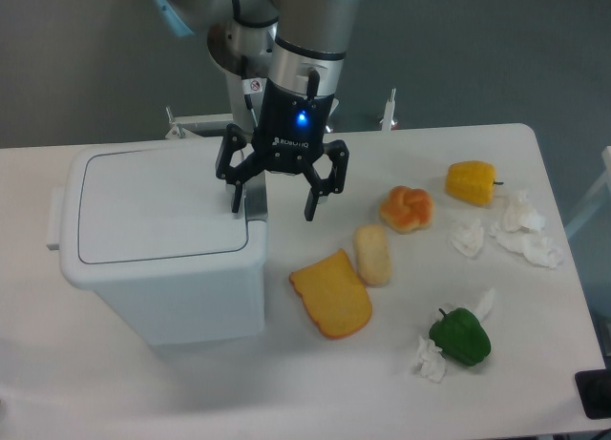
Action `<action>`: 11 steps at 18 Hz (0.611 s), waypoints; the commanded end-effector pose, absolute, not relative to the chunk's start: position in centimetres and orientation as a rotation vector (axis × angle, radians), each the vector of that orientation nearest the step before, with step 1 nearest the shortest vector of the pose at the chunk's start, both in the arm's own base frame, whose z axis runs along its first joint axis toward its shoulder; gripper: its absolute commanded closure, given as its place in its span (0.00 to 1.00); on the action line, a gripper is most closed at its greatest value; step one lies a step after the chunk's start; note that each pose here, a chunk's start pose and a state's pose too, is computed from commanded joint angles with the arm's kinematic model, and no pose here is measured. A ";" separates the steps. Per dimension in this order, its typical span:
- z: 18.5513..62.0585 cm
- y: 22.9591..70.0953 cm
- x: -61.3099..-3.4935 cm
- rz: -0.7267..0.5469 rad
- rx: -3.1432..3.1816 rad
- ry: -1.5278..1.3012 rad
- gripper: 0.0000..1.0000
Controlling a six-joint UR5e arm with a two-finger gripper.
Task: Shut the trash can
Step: 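Press the gripper down on the lid until it sits flat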
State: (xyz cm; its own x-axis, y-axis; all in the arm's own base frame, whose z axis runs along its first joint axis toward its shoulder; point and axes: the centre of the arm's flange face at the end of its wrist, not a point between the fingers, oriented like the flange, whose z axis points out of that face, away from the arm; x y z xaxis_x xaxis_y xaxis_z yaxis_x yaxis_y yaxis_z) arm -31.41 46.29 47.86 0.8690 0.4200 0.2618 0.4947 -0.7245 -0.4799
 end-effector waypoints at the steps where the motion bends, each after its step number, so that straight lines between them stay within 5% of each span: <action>1: 47.9 46.3 -31.4 -0.181 -2.487 -0.663 0.00; 11: 47.6 46.3 -31.2 -0.186 -2.489 -0.662 0.00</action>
